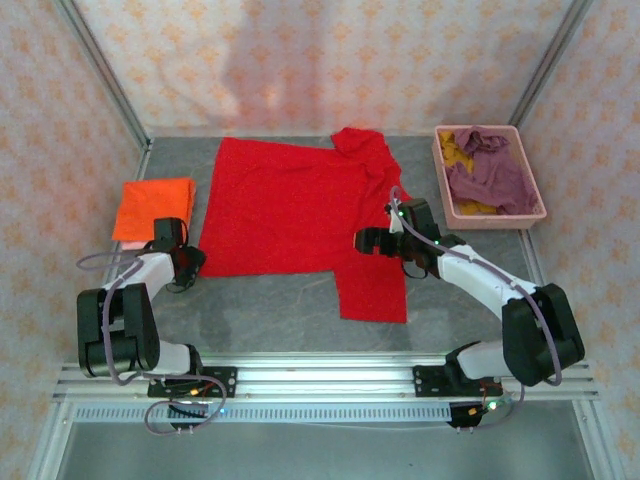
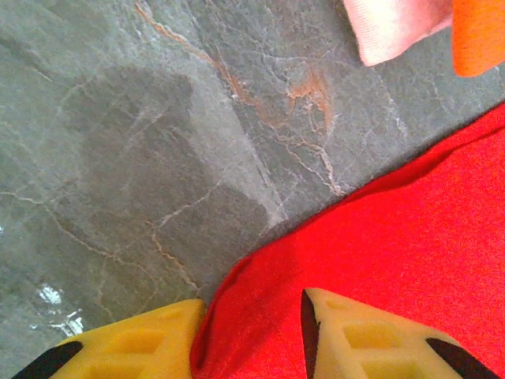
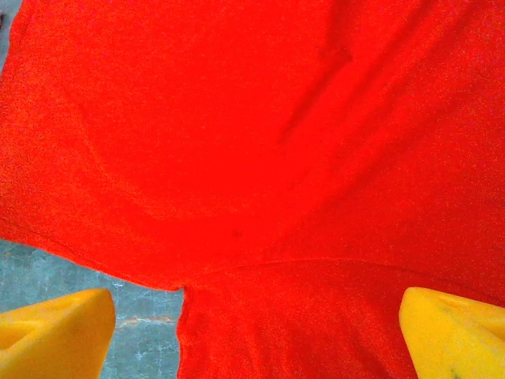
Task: Fold and stack the t-shirts
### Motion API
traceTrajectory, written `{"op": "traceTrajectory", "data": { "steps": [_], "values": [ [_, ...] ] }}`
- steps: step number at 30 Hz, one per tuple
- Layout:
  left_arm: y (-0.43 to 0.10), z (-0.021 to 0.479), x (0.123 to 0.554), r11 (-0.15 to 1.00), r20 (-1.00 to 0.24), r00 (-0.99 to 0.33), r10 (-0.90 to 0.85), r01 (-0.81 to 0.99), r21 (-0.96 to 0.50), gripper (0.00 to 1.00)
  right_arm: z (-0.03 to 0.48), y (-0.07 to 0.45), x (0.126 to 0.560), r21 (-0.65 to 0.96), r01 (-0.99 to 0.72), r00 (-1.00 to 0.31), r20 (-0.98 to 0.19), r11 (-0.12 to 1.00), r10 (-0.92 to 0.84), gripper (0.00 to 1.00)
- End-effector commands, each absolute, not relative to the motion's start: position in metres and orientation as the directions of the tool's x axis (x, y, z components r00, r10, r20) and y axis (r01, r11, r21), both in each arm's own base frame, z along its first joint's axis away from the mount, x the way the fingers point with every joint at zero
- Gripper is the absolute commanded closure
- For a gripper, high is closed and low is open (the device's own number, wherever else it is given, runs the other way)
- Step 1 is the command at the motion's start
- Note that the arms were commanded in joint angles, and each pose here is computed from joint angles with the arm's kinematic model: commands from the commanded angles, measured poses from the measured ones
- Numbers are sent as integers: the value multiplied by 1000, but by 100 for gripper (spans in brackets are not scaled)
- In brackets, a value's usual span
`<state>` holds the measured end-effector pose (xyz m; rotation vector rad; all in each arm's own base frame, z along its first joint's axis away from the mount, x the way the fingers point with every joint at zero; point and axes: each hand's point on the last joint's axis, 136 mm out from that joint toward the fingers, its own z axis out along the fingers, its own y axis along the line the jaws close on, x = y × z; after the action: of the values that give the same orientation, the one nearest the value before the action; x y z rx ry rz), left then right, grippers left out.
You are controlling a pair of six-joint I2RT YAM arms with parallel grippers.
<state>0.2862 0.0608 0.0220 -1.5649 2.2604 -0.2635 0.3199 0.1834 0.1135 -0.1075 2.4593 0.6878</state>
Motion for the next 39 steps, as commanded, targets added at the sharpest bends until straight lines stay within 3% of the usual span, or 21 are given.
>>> {"op": "traceTrajectory", "data": {
  "steps": [1,5,9,16,20,27,32,39],
  "values": [
    [65,24,295,354,-207,-295,-933,-854,-381,63,129,188,327,455,-250,-804,-589,855,78,7],
    [65,22,299,352,-201,-294,-934,-849,-393,69,130,187,325,456,-248,-803,-591,855,82,7],
    [65,25,305,362,-207,-302,-931,-840,-404,85,131,186,323,459,-245,-804,-589,854,86,7],
    [63,23,311,358,-197,-301,-933,-831,-426,99,131,188,315,472,-235,-814,-573,850,93,7],
    [61,20,311,347,-180,-298,-938,-830,-437,100,127,188,300,480,-171,-839,-528,860,128,8],
    [61,25,301,365,-189,-314,-930,-835,-411,100,91,140,233,352,217,-901,-287,911,325,15],
    [59,28,292,377,-195,-324,-926,-835,-401,100,72,117,183,216,297,-914,-217,930,342,18],
    [58,26,285,382,-197,-329,-923,-837,-392,100,46,109,159,174,362,-908,-156,916,388,35]
  ]
}}
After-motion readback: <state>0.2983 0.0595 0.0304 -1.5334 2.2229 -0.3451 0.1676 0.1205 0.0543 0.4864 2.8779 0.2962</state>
